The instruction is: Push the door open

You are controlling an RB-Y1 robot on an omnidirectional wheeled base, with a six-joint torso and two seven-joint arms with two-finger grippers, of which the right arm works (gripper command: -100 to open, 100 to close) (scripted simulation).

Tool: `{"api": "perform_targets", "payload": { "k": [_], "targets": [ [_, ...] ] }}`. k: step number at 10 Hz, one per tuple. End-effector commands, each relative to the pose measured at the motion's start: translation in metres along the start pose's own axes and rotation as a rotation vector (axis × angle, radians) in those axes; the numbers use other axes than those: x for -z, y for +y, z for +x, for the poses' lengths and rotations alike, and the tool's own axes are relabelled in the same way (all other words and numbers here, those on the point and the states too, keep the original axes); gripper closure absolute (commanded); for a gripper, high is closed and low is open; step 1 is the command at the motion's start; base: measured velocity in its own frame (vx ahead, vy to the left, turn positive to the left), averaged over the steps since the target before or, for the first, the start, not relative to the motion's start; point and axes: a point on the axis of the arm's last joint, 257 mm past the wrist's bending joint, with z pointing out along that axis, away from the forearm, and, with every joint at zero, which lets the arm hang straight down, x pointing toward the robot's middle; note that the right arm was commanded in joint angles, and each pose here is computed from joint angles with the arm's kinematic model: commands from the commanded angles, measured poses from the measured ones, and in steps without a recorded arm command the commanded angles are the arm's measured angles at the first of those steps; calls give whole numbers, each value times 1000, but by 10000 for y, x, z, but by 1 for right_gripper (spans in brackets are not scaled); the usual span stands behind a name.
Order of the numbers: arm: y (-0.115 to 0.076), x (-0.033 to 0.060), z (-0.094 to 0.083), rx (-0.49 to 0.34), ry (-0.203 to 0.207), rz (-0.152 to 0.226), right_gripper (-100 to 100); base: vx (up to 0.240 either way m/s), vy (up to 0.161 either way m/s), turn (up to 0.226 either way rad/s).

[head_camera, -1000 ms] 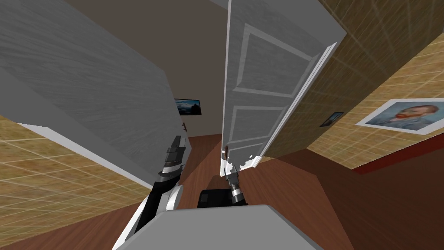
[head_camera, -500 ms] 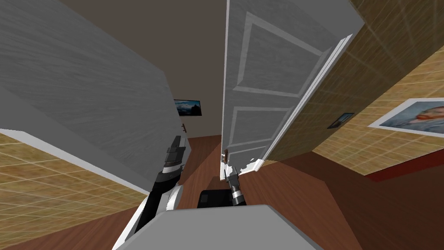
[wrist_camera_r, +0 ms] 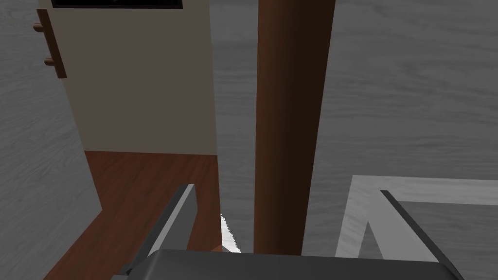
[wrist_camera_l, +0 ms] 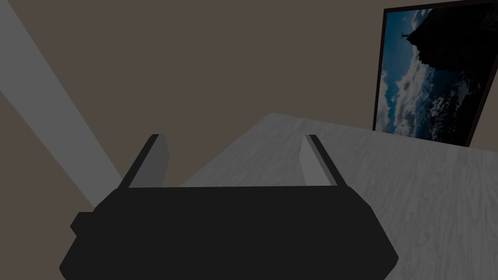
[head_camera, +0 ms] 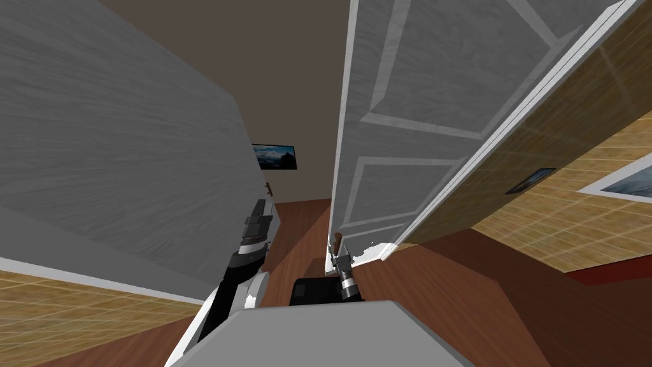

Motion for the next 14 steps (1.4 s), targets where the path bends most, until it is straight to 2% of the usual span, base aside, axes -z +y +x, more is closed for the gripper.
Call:
{"api": "perform_targets", "payload": {
  "k": [1, 2, 3, 8, 9, 12, 14],
  "targets": [
    [21, -13, -13, -1, -1, -5, -100, 175, 44, 24],
    [13, -8, -8, -1, 0, -3, -100, 78, 13, 4],
    [13, -8, -8, -1, 0, -3, 100, -9, -1, -3],
    [13, -8, -8, -1, 0, -3, 100, -7, -2, 3],
    [66, -57, 1, 0, 2, -20, 100, 111, 23, -26],
    [160, -114, 4, 3, 3, -51, 100, 166, 46, -31],
    [264, -172, 8, 5, 4, -87, 100, 191, 70, -50]
  ]
}}
